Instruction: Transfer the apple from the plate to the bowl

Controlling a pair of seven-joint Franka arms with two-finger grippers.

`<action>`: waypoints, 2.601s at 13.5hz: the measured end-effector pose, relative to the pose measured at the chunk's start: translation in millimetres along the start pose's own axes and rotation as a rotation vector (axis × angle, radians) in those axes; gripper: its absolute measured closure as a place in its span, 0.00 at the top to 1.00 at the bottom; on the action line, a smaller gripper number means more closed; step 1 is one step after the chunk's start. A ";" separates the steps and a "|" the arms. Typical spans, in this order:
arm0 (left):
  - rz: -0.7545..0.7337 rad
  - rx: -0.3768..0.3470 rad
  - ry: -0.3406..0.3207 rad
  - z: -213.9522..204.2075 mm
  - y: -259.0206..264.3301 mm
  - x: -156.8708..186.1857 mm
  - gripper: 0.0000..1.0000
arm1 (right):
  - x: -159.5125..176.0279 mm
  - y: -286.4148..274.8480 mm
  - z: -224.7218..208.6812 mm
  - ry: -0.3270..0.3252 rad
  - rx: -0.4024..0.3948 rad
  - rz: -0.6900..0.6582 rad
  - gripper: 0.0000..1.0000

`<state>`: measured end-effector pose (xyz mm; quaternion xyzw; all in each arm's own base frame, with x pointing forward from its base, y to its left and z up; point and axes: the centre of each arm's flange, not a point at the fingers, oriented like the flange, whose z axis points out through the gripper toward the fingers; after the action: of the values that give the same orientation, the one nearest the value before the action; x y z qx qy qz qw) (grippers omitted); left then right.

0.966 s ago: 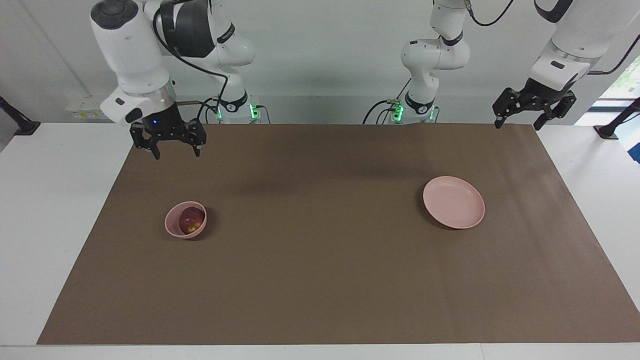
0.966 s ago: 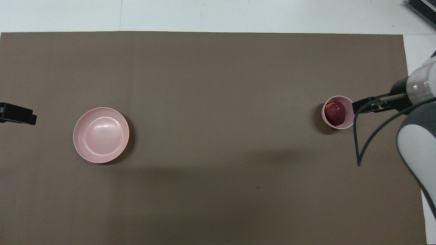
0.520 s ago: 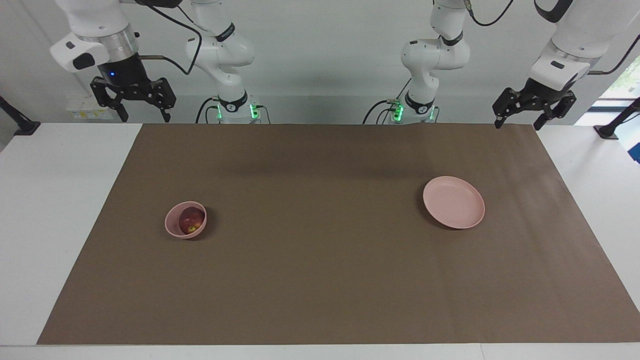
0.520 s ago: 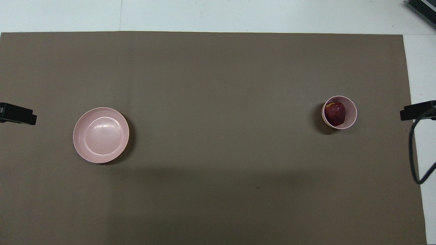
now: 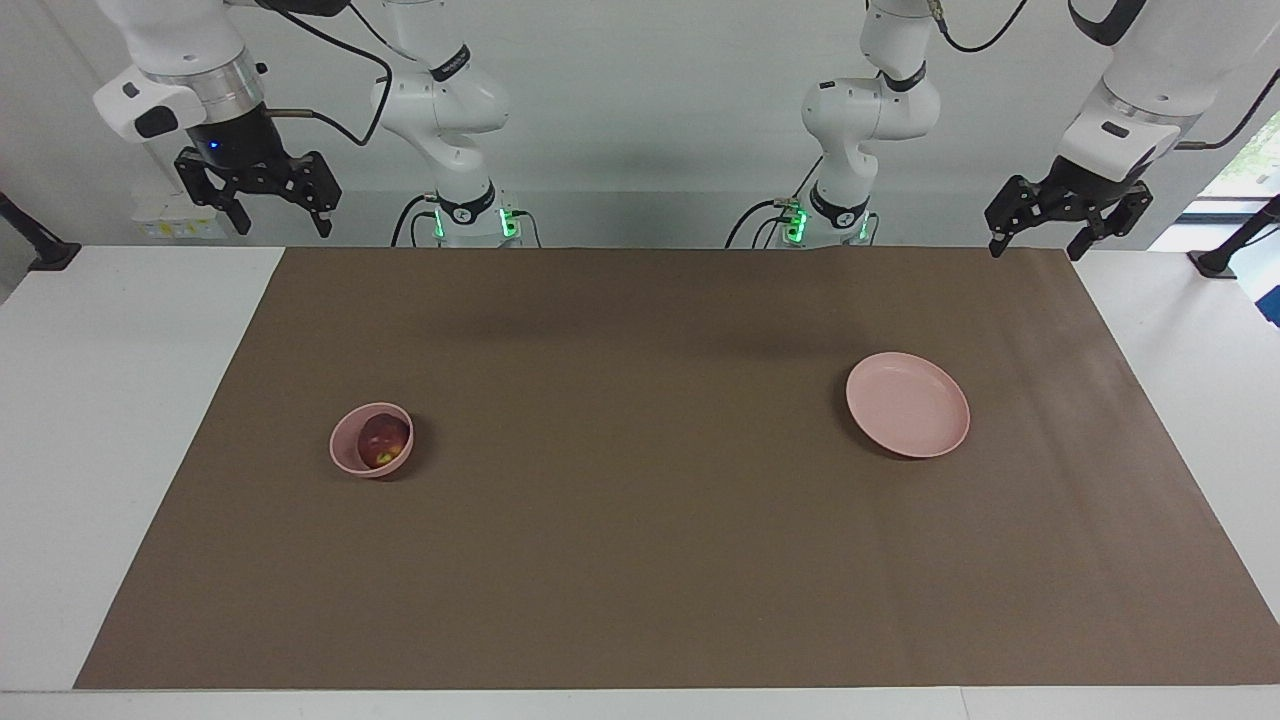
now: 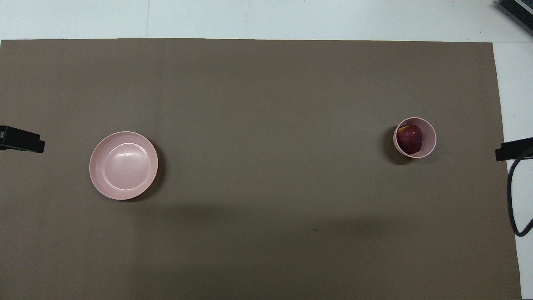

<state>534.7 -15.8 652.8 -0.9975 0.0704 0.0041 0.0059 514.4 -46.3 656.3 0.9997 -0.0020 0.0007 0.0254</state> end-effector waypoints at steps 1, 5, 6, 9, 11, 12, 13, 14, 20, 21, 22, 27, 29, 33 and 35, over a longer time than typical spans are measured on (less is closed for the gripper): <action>0.000 0.000 0.000 0.0 0.0 0.0 1.00 | -0.9 -0.2 0.5 -0.001 0.000 -0.012 1.00; 0.000 0.000 0.000 0.0 0.0 0.0 1.00 | -7.6 -1.2 2.3 -0.022 0.005 -0.028 1.00; 0.000 0.000 0.000 0.0 0.0 0.0 1.00 | -13.0 -3.3 4.5 -0.043 0.012 -0.031 1.00; 0.000 0.000 0.000 0.0 0.0 0.0 1.00 | -28.7 -9.1 8.8 -0.063 0.025 -0.042 1.00; 0.000 0.000 0.000 0.0 0.0 0.0 1.00 | -32.4 -11.7 8.4 -0.063 0.026 -0.047 1.00; 0.000 0.000 0.000 0.0 0.0 0.0 1.00 | -32.1 -12.4 8.3 -0.061 0.025 -0.048 1.00; 0.000 0.000 0.000 0.0 0.0 0.0 1.00 | -30.9 -12.1 7.5 -0.054 0.025 -0.048 1.00; 0.000 0.000 0.000 0.0 0.0 0.0 1.00 | -28.4 -10.3 5.5 -0.046 0.024 -0.044 1.00; 0.000 0.000 0.000 0.0 0.0 0.0 1.00 | -13.4 -0.9 -1.2 -0.028 0.020 -0.025 1.00; 0.000 0.000 0.000 0.0 0.0 0.0 1.00 | -13.3 -1.8 -1.2 -0.027 0.020 -0.027 1.00; 0.000 0.000 0.000 0.0 0.0 0.0 1.00 | -13.2 -2.8 -1.2 -0.027 0.020 -0.029 1.00; 0.000 0.000 0.000 0.0 0.0 0.0 1.00 | -12.6 -11.7 -1.6 -0.027 0.020 -0.059 1.00; 0.000 0.000 0.000 0.0 0.0 0.0 1.00 | -12.7 -9.3 -1.3 -0.027 0.023 -0.067 1.00; 0.000 0.000 0.000 0.0 0.0 0.0 1.00 | -14.2 -4.5 0.2 -0.039 0.026 -0.063 1.00; 0.000 0.000 0.000 0.0 0.0 0.0 1.00 | -15.8 -5.9 1.3 -0.054 0.027 -0.066 1.00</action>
<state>534.6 -15.7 652.8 -0.9975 0.0704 0.0042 0.0059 498.6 -40.4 654.6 0.9991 0.0301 -0.0270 0.0119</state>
